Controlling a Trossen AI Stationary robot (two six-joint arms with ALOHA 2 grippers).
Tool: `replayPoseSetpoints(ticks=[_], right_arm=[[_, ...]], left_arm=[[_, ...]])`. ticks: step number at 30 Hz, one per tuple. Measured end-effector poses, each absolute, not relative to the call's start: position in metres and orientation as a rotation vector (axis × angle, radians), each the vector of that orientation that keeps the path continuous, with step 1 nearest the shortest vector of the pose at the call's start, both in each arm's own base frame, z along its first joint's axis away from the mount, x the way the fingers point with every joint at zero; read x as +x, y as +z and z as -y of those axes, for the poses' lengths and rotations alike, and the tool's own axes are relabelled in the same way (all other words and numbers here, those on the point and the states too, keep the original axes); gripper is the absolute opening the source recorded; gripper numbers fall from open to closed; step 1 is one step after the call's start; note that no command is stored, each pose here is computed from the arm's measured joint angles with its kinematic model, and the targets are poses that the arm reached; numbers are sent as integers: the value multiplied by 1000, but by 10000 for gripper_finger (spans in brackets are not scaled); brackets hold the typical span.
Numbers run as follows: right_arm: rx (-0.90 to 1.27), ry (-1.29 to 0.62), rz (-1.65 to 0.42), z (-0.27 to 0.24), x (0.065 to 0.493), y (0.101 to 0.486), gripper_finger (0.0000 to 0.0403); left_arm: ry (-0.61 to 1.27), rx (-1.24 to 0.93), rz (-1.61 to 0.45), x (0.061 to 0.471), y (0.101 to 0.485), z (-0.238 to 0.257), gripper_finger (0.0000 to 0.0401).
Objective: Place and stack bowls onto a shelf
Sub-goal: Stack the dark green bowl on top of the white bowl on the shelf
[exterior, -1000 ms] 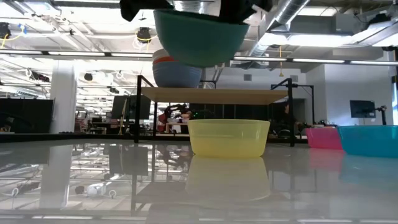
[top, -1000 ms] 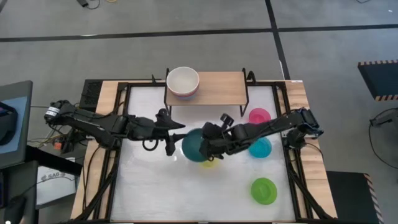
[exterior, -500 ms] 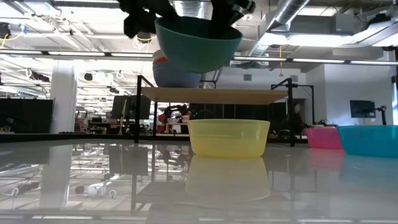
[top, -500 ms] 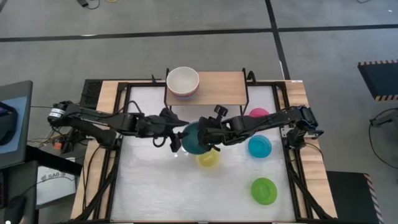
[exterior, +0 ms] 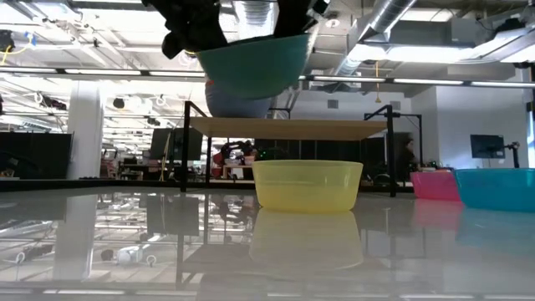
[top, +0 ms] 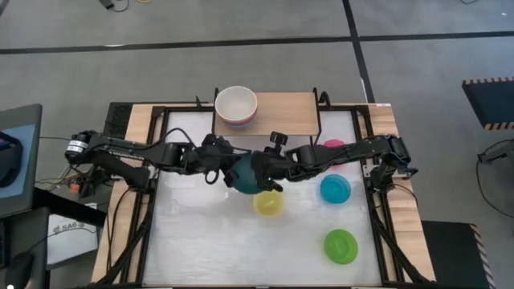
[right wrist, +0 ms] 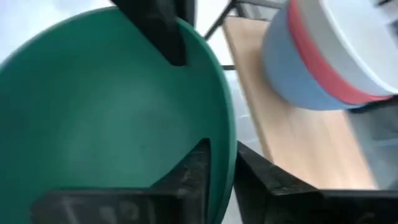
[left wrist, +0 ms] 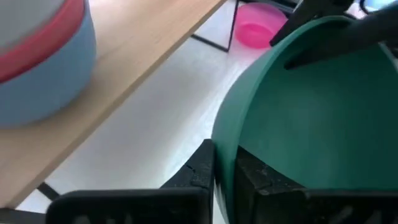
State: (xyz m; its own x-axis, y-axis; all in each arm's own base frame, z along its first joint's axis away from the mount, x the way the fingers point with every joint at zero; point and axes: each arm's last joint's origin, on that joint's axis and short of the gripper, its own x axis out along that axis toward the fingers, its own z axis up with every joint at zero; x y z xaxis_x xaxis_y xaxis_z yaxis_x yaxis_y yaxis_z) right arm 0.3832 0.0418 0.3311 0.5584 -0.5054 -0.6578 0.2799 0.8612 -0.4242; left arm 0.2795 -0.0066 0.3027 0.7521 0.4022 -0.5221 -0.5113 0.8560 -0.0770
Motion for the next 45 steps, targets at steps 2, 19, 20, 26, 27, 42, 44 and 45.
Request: replayPoseSetpoints(ticks=[2,19,20,26,27,42,44,45], right_arm=[[-237,-423,-854,-36,382,336,117],[110,-538,-501,11,250,454,233],[131,-549,-512,11,245,452,230],[258,-605,-605,5,231,421,220],[275,-616,-628,4,229,413,220],[595,-729,-691,-7,201,358,219],[622,-752,-709,-7,197,355,219],[633,-761,-722,-7,196,353,219]], left_arm=[[510,-228,-531,281,309,0,4],[894,-233,-415,231,437,-97,1],[925,-242,-405,227,439,-107,1],[949,-346,-445,221,426,-158,1],[935,-362,-467,223,421,-165,1],[717,-494,-710,260,393,-219,0],[708,-493,-735,259,398,-224,0],[707,-492,-759,258,399,-226,0]])
